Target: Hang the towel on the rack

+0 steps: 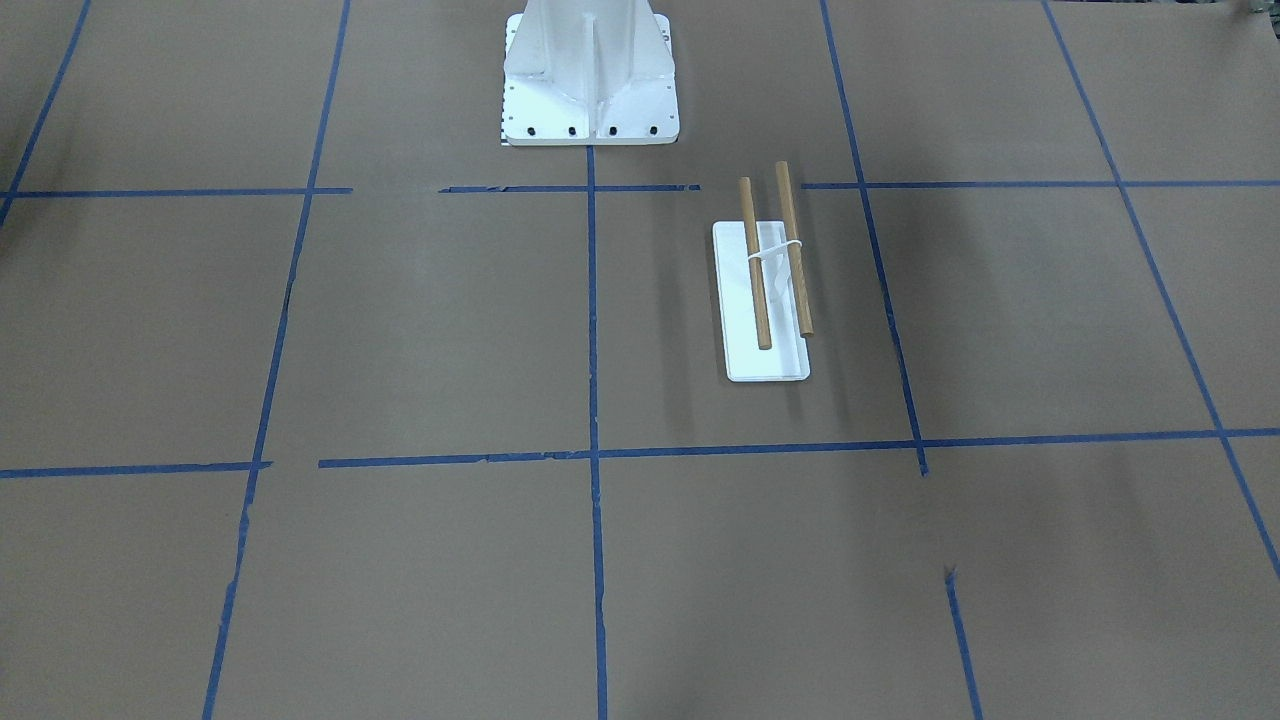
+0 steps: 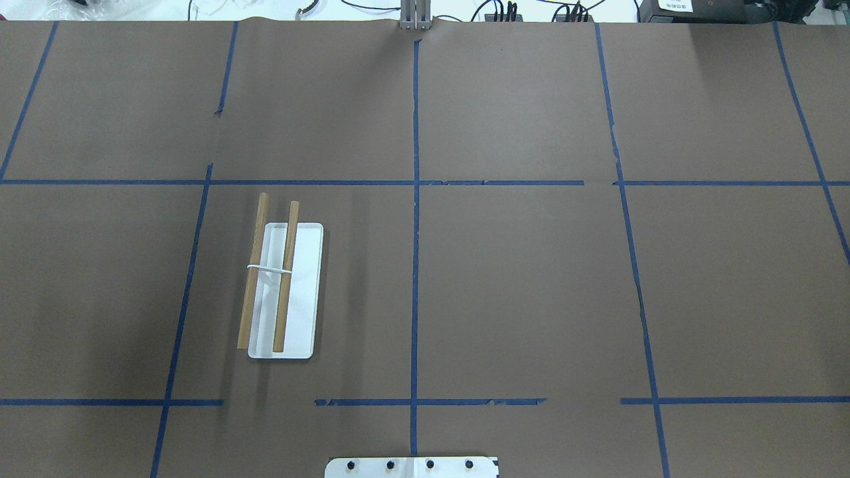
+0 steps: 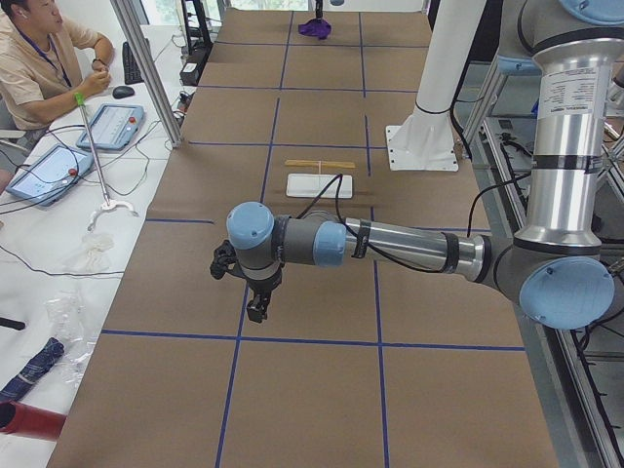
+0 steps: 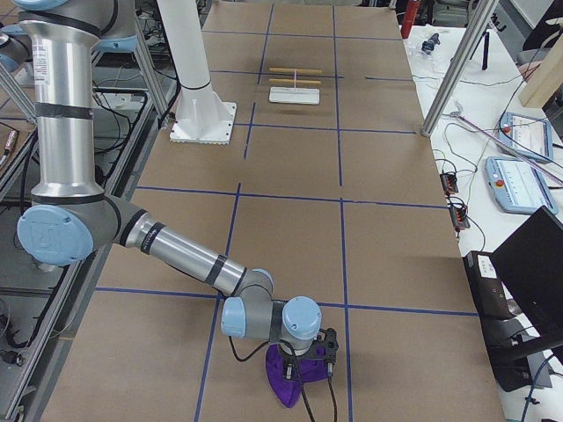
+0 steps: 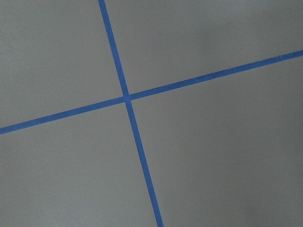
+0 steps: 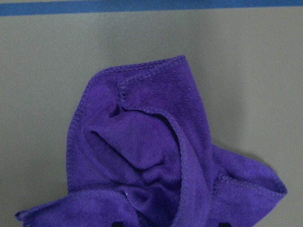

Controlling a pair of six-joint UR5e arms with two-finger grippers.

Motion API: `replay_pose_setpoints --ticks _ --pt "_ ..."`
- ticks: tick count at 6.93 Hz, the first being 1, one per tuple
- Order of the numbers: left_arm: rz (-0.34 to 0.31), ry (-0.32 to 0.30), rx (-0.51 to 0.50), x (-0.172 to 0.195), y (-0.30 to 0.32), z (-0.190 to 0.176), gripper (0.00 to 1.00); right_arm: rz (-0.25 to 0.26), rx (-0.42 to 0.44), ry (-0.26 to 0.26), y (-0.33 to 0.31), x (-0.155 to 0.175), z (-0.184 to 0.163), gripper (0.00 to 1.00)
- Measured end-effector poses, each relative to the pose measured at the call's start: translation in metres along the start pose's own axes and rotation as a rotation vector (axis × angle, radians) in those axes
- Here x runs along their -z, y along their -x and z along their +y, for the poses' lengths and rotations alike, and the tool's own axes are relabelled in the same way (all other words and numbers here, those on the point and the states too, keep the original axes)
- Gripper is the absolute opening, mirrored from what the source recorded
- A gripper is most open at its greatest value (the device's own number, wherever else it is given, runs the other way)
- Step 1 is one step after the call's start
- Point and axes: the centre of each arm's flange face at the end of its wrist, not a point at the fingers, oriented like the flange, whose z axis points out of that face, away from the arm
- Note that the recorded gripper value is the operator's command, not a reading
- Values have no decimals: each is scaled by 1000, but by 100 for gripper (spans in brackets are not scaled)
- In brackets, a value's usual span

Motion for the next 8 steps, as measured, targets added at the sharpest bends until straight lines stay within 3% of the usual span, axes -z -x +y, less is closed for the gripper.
replay_pose_setpoints --ticks 2,4,6,8 --pt "0 -5 -4 2 -2 0 100 4 0 -2 0 0 0 0" --pt "-2 -14 -16 6 -5 -2 100 -28 9 -34 11 19 -4 0" --pt "-8 -37 -42 15 -13 -4 100 -106 19 -101 53 90 -13 0" --pt "-12 -74 -64 28 -26 -9 100 -229 -6 -131 134 170 -16 0"
